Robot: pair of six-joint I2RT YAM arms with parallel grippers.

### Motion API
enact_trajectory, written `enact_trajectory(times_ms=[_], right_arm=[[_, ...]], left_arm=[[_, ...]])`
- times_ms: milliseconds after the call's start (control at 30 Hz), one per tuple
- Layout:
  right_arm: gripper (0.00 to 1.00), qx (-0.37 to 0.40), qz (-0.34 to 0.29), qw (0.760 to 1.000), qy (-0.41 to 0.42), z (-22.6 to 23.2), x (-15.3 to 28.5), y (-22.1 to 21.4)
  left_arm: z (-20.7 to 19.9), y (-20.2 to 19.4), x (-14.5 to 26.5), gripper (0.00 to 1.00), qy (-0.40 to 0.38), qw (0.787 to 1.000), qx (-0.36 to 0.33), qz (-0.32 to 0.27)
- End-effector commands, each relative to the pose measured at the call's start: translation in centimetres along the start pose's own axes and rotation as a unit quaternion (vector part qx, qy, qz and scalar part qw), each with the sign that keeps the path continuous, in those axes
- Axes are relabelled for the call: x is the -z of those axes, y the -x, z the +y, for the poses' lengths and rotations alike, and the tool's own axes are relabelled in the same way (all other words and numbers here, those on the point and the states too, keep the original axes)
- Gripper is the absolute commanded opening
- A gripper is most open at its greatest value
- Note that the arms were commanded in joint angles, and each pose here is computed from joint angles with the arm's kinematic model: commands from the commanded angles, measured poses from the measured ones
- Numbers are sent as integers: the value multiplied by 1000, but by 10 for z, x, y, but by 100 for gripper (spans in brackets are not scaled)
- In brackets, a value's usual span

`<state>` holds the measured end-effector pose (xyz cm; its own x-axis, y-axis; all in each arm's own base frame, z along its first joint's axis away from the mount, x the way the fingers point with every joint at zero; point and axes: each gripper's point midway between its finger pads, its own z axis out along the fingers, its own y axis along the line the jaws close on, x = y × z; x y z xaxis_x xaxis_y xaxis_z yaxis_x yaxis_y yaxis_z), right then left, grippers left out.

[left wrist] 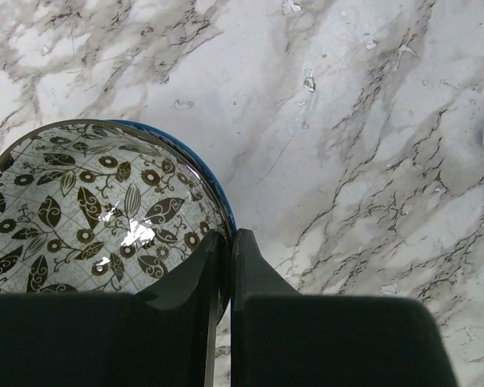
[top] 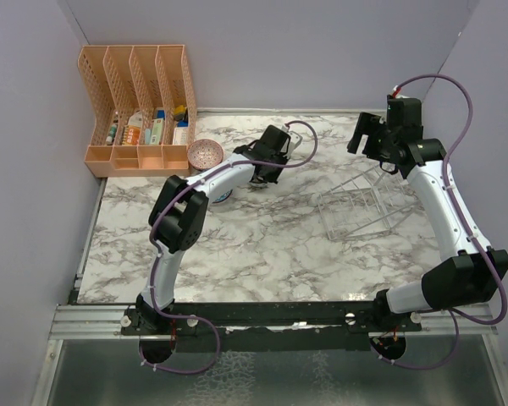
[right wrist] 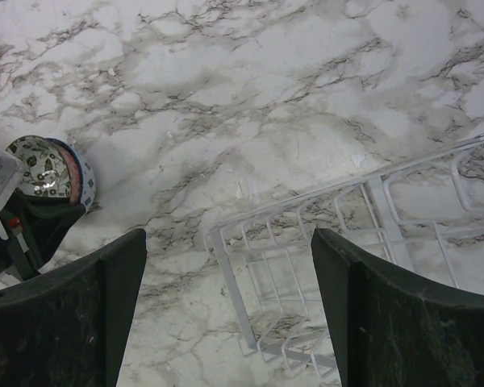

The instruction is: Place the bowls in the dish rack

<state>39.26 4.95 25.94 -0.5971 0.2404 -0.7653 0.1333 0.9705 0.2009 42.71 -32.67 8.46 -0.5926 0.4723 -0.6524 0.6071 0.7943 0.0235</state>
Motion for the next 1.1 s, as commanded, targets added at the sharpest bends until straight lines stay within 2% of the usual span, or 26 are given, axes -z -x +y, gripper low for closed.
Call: enact_trajectory(times_ms=[0,400,533,867,933,1067], right_arm=[[83,-2,-18,1000,4,-1,6,6],[83,-1,-15,1000,6,0,6,4],[83,-1,-14,1000,7,-1,6,3],[83,-1,-14,1000,7,0,6,2],[84,0,-13,1000,7,-1,6,1],[83,-1,-12,1000,9,0,5,0]], left_arm=[[2,35,29,4,4,999,3,-44],[3,35,37,11,7,999,3,-44],[2,30,37,20,6,999,5,-40],[2,25,36,20,7,999,5,-37],[2,24,36,30,5,999,5,-36],[1,20,35,36,3,999,5,-32]])
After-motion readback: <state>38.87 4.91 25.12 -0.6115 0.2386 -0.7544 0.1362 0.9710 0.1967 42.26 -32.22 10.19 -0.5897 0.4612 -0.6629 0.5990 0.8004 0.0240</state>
